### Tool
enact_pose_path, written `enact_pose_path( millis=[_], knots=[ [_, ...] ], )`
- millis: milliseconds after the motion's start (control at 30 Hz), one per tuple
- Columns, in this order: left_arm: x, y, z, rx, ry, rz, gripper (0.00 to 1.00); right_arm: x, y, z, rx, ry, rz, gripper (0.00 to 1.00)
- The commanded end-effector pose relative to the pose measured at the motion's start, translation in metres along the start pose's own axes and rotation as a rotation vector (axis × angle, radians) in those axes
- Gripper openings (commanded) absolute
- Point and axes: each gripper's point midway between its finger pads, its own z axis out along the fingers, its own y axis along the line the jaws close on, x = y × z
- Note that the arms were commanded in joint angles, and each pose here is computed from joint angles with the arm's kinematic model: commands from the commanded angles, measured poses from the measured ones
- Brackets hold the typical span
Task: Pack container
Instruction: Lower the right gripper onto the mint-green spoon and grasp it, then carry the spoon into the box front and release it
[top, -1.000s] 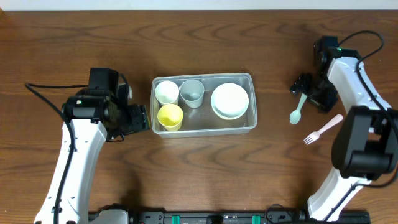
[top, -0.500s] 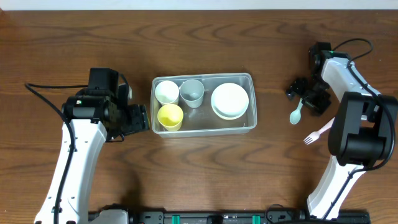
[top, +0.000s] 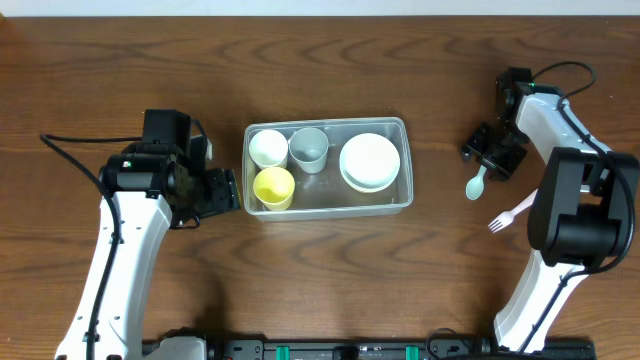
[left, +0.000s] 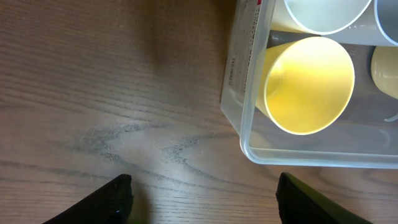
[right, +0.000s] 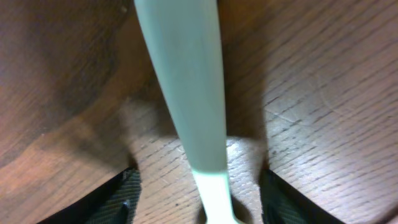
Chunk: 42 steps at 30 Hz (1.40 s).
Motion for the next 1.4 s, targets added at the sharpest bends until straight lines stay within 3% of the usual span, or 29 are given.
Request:
enact_pose_path(
  millis=[0, 300, 633, 867, 967, 1100, 1233, 1367],
  knots=[
    [0.002, 0.0, -0.002, 0.002, -0.001, 0.012, 0.75, 0.016, -0.015, 0.025, 0.058, 0.059, -0.006, 0.58],
    [0.002, 0.0, -0.002, 0.002, -0.001, 0.012, 0.75, 0.022, -0.02, 0.033, 0.067, 0.072, -0.006, 0.4],
    [0.002, 0.0, -0.002, 0.002, -0.001, 0.012, 0.75, 0.024, -0.019, 0.033, 0.062, 0.078, -0.006, 0.28],
    [0.002, 0.0, -0.002, 0.002, -0.001, 0.013, 0.75, 0.025, -0.018, 0.031, 0.057, 0.085, -0.025, 0.01],
    [0.002, 0.0, -0.002, 0.002, -0.001, 0.013, 0.75, 0.023, -0.012, 0.022, 0.042, 0.078, -0.08, 0.01],
    [0.002, 0.0, -0.002, 0.002, -0.001, 0.013, 0.75, 0.014, 0.009, -0.019, -0.003, -0.002, -0.216, 0.01],
    [0.002, 0.0, -0.002, 0.002, -0.001, 0.013, 0.75, 0.012, 0.047, -0.09, -0.093, -0.164, -0.422, 0.01],
    [0.002, 0.0, -0.002, 0.002, -0.002, 0.013, 0.75, 0.044, 0.095, -0.164, -0.19, -0.352, -0.738, 0.01]
  ],
)
